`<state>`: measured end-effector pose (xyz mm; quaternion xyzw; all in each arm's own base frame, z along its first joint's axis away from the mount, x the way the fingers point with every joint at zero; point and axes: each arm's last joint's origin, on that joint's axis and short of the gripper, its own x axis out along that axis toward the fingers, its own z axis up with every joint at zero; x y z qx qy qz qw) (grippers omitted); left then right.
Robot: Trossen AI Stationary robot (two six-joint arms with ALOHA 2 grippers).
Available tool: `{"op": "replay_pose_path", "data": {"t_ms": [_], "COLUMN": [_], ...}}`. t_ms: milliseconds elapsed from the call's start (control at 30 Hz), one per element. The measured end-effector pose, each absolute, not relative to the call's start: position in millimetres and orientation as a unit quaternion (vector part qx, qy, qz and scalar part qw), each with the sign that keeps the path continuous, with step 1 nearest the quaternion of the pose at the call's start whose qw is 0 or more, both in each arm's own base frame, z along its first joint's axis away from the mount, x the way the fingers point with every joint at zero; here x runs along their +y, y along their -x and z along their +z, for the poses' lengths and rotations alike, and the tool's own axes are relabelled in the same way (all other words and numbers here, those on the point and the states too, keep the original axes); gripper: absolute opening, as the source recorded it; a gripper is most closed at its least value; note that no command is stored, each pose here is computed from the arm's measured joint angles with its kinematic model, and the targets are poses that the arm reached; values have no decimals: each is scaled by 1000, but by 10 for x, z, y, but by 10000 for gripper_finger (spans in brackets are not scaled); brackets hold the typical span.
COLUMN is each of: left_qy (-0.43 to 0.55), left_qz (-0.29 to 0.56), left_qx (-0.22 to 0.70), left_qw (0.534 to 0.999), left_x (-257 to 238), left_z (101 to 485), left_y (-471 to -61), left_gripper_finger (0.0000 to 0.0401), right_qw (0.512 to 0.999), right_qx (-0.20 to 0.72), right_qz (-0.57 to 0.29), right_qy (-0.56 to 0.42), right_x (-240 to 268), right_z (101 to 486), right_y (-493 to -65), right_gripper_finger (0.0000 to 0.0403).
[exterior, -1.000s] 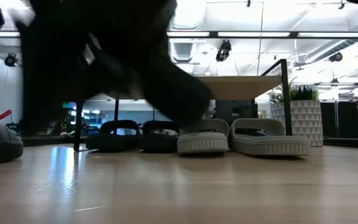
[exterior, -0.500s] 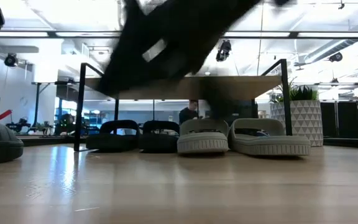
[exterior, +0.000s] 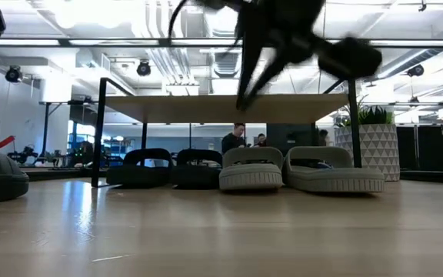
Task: Pick and place slides into the shelf
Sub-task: Adjust the grey slides under the shelf
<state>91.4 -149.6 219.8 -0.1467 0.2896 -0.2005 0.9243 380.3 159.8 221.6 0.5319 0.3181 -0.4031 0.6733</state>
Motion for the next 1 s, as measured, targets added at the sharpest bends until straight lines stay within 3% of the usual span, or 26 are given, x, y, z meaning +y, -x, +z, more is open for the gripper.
{"op": "replay_pose_path", "data": {"t_ms": [300,1000], "left_qy": [146,139], "left_qz": [-200,-196], "left_qx": [290,298], "left_qw": [924,924], "left_x": [-1495,-1484], "left_z": [2197,2178], "left_y": [-914,-908], "left_gripper_finger": [42,42], "right_qw": [648,636], "right_qx": [371,354], "right_qz": [-455,-509], "right_qy": [-486,-461], "right_x": [1730,1478], "right_z": [1881,1612], "right_y": [-4061,-4077], "right_gripper_finger": [8,8]}}
